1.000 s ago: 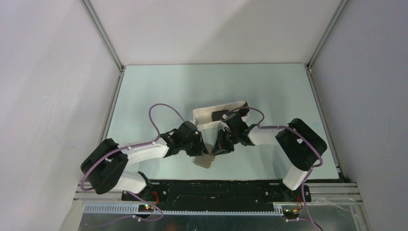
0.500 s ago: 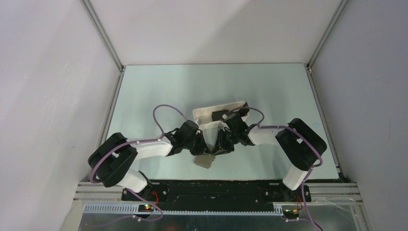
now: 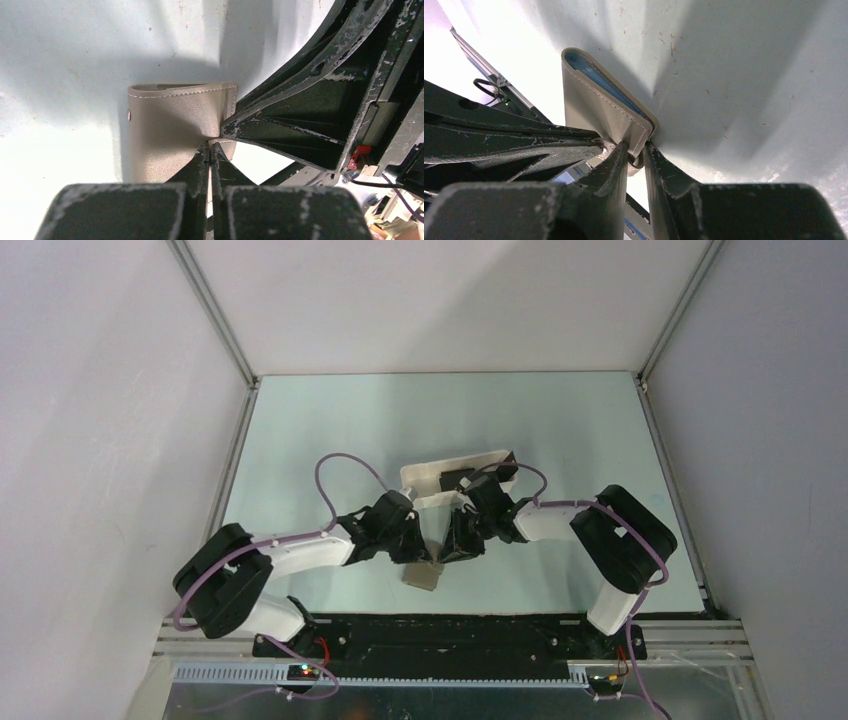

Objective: Put the credit cards into the card holder
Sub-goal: Close the card holder at the center of the board.

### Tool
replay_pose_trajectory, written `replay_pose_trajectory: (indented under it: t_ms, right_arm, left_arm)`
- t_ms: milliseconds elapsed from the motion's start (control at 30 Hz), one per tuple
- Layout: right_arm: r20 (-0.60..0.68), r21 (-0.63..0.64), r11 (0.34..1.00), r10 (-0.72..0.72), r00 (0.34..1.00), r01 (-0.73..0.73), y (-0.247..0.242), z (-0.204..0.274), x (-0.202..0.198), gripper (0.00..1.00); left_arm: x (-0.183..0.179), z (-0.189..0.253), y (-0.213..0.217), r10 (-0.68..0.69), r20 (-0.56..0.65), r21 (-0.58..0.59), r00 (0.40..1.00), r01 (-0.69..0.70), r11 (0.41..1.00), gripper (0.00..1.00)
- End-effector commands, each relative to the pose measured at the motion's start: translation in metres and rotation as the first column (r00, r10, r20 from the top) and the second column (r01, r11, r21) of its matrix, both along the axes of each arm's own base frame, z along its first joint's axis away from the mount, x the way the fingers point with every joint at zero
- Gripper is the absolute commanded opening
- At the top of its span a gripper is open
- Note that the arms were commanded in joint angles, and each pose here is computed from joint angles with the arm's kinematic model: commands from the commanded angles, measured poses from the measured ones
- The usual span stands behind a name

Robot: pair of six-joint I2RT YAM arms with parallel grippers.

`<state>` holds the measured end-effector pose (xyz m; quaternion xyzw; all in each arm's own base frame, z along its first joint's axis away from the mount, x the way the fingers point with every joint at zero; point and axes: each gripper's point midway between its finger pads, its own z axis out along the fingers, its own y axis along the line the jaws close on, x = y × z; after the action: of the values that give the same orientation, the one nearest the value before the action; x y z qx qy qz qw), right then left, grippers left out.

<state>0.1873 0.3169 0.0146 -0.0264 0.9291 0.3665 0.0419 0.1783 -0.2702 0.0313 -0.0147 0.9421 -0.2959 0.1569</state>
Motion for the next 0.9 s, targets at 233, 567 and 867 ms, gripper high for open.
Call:
replay_pose_trajectory:
  t_ms: [233, 567, 867]
  right_arm:
    - [-0.019, -0.277, 0.961, -0.024, 1.0, 0.018, -0.054, -0.054, -0.016, 0.25]
    - [0.019, -0.199, 0.979, -0.03, 0.999, 0.033, -0.044, -0.022, -0.016, 0.52]
    - [0.039, -0.211, 0.977, -0.009, 0.999, 0.017, -0.047, -0.019, -0.021, 0.59]
  left_arm:
    - [0.001, -0.011, 0.005, -0.06, 0.017, 0.109, 0.998, 0.058, 0.992, 0.0]
    - [0.003, -0.008, 0.009, -0.048, 0.047, 0.143, 0.998, 0.04, 0.989, 0.0]
    - [0.013, 0.015, 0.011, -0.069, 0.14, 0.148, 0.988, 0.048, 0.988, 0.11]
